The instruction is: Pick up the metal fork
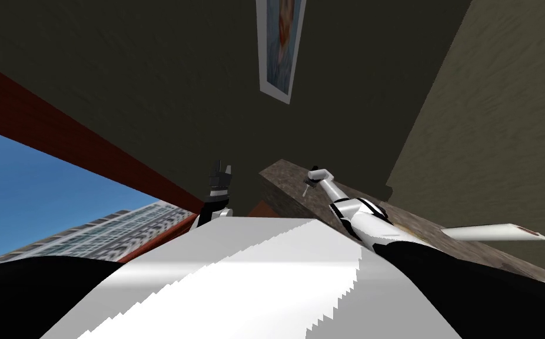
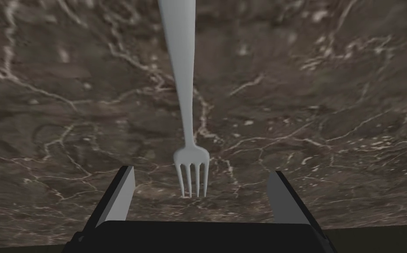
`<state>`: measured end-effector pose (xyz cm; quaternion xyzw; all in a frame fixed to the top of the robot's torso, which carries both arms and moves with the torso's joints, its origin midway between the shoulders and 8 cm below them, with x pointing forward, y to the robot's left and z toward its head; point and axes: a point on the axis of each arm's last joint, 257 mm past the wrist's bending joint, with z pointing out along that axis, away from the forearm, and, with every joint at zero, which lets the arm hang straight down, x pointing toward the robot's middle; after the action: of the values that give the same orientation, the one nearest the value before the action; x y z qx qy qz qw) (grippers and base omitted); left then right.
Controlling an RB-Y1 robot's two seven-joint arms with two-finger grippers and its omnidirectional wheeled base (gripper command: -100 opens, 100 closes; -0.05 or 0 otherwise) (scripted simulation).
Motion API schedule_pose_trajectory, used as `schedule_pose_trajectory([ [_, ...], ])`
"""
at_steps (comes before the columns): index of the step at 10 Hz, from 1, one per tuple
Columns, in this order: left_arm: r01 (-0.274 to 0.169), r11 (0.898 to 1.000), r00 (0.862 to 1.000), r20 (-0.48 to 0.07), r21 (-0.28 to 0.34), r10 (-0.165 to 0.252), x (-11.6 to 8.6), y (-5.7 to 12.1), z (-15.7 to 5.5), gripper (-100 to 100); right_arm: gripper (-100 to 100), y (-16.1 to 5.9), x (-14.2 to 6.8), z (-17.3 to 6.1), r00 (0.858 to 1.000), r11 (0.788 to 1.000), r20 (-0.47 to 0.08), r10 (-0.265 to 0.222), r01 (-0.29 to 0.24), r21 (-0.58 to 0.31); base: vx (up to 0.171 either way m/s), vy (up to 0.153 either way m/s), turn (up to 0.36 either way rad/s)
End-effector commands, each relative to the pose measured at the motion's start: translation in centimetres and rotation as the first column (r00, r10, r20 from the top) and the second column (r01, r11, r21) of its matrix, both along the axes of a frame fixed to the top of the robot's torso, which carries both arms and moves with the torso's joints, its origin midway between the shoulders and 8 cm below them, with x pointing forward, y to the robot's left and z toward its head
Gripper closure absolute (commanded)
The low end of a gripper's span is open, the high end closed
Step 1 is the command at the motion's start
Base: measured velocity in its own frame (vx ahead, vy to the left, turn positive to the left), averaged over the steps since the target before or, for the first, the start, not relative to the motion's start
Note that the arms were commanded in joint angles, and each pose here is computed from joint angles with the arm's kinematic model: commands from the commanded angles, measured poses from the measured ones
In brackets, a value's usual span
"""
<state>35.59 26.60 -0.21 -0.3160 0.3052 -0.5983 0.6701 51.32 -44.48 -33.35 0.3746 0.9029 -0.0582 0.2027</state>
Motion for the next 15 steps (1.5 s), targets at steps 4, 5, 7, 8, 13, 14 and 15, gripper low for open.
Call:
schedule_pose_trajectory([
  [4, 0.0, 1.0, 1.0, 0.0, 0.0, 0.0, 0.0, 0.0, 0.0, 0, 0, -0.6, -1.2, -0.4, 0.998, 1.0, -0.054, -0.013, 0.012, -0.005, 0.004, 0.0, 0.025],
  [5, 0.0, 1.0, 1.0, 0.0, 0.0, 0.0, 0.0, 0.0, 0.0, 0, -100, -0.9, -1.2, -0.6, 0.998, 1.0, -0.054, 0.012, -0.013, -0.003, 0.046, 0.055, -0.159],
  [7, 0.0, 1.0, 1.0, 0.0, 0.0, 0.0, 0.0, 0.0, 0.0, 0, -100, -1.3, -1.2, -0.8, 0.998, 1.0, -0.053, 0.031, -0.031, 0.001, 0.078, 0.069, -0.127],
  [8, 0.0, 1.0, 1.0, 0.0, 0.0, 0.0, 0.0, 0.0, 0.0, 0, -100, -1.3, -1.2, -0.8, 0.998, 0.999, -0.055, 0.037, -0.038, -0.001, 0.069, 0.059, -0.092],
  [13, 0.0, 1.0, 1.0, 0.0, 0.0, 0.0, 0.0, 0.0, 0.0, 0, -100, -2.3, -1.3, -1.4, 0.993, 0.995, -0.053, 0.102, -0.102, 0.004, 0.066, 0.074, -0.134],
  [14, 0.0, 1.0, 1.0, 0.0, 0.0, 0.0, 0.0, 0.0, 0.0, 0, -100, -2.3, -1.3, -1.4, 0.992, 0.994, -0.055, 0.111, -0.111, 0.001, 0.048, 0.065, -0.087],
  [15, 0.0, 1.0, 1.0, 0.0, 0.0, 0.0, 0.0, 0.0, 0.0, 0, -100, -2.6, -1.3, -1.7, 0.99, 0.992, -0.053, 0.128, -0.128, 0.003, 0.051, 0.064, -0.14],
])
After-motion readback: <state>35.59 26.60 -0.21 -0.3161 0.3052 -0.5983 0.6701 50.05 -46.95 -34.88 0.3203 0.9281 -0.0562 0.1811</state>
